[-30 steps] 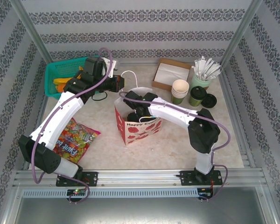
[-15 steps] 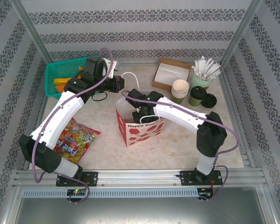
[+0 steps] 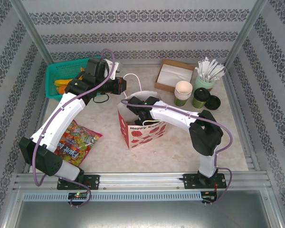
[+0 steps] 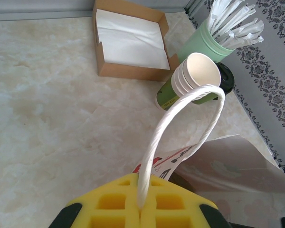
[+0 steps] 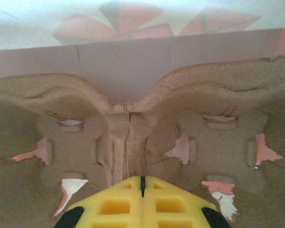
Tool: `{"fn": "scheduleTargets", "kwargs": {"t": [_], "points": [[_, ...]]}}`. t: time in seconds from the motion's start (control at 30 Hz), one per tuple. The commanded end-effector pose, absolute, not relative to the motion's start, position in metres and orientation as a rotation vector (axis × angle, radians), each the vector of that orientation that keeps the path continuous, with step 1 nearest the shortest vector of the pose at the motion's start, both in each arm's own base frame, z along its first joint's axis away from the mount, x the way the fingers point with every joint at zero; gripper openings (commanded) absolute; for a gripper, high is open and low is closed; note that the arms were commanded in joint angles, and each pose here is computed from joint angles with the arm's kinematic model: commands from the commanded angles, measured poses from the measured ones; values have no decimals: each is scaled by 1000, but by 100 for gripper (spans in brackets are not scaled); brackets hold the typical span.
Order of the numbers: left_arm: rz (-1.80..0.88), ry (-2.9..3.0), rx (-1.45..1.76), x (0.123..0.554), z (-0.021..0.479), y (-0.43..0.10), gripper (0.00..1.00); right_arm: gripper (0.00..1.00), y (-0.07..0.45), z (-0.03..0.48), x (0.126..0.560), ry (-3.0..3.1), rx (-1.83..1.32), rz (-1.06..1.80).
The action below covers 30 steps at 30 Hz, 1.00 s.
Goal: Pack the takeout coffee
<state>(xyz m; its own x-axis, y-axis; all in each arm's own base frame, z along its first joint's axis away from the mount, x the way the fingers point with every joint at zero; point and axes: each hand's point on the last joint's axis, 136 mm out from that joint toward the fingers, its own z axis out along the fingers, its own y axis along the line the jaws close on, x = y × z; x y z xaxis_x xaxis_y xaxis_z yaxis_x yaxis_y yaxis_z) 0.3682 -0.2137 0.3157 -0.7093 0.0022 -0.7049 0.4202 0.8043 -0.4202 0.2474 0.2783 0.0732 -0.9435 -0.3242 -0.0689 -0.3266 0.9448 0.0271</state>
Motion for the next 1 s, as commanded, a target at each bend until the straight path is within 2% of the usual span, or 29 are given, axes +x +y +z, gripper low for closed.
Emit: {"fn": "scheduleTargets", "kwargs": {"t": [0.0,0.37,0.53,0.83,0.97], "points": [[-730,2263,334,366,319,-211,0,0,276,60,243,3059,-536,-8],[-735,2260,344,365,321,-211,0,0,258,37,256,3019,-479,-198],[-749,2266,360,364,321,-214,0,0,265,29,259,3023,-497,-183],[-739,2265,372,365,321,-214,0,0,283,84,261,2950,-556,19],[-748,2274,376,365,318,-215,0,0,279,76,272,2928,-537,-15]]}}
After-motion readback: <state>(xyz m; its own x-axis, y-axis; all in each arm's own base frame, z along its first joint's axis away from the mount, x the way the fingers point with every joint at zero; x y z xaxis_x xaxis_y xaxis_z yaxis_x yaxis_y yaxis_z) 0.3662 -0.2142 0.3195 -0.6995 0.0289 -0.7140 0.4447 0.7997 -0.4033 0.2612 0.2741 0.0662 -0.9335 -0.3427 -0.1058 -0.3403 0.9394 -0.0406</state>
